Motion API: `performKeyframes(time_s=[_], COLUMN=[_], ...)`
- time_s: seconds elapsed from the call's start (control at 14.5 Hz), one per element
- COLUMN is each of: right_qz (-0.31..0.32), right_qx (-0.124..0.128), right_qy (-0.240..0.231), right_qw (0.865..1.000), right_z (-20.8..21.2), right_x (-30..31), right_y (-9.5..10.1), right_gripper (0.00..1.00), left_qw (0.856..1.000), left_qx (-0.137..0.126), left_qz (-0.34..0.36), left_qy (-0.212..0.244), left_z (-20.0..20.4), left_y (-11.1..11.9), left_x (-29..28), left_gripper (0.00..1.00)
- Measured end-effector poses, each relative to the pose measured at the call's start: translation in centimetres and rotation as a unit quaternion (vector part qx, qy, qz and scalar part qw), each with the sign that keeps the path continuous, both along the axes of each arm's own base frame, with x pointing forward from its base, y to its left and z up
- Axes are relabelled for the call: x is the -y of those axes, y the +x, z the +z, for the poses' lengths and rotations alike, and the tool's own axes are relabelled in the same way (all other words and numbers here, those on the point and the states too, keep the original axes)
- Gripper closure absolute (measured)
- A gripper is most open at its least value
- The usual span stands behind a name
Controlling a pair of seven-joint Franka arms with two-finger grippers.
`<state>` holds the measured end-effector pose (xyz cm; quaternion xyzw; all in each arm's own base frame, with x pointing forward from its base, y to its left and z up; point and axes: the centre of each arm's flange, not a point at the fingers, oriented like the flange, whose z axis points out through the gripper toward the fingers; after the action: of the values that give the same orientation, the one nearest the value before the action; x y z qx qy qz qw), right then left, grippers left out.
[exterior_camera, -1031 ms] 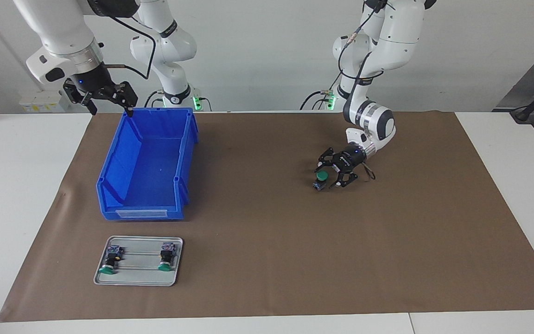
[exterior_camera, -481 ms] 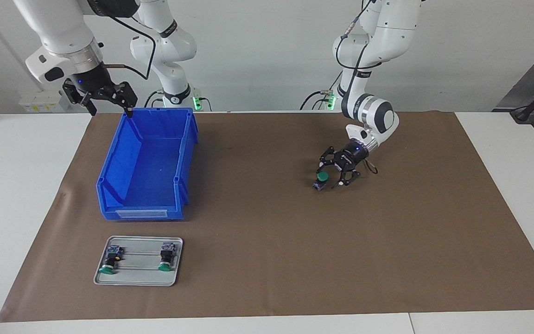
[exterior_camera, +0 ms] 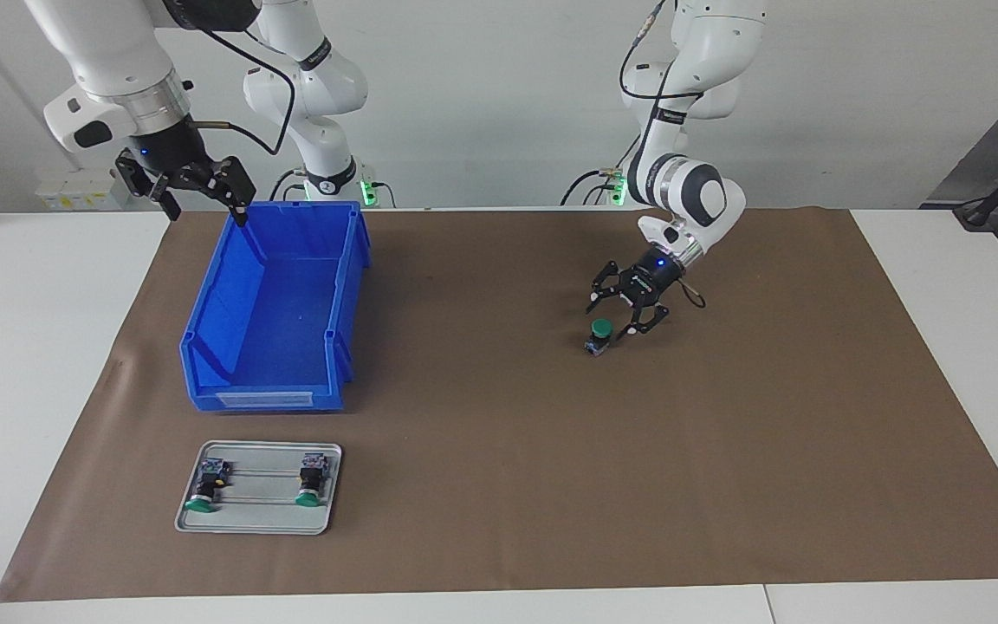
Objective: Place and press button with both arms
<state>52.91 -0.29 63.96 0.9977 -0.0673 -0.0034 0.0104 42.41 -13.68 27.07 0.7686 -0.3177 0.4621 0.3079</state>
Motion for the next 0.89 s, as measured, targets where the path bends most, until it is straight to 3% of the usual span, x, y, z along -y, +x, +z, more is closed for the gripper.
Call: performKeyframes(time_s=[0.34, 0.89], right_qz=[0.000, -0.004], right_qx=[0.000, -0.001], right_qy=[0.001, 0.001], right_qw=[1.000, 1.000], right_z=[0.0, -0.1], right_x=[0.0, 0.4], right_y=[0.0, 0.0], right_gripper=[0.00, 0.00], left_qw=[0.999, 0.994], left_qx=[-0.022, -0.088], left_qz=[-0.032, -0.043], left_qy=[0.021, 0.039], left_z=[1.6, 5.5], left_y=[1.1, 4.8], left_x=[-1.2, -4.0], left_gripper=[0.26, 0.27])
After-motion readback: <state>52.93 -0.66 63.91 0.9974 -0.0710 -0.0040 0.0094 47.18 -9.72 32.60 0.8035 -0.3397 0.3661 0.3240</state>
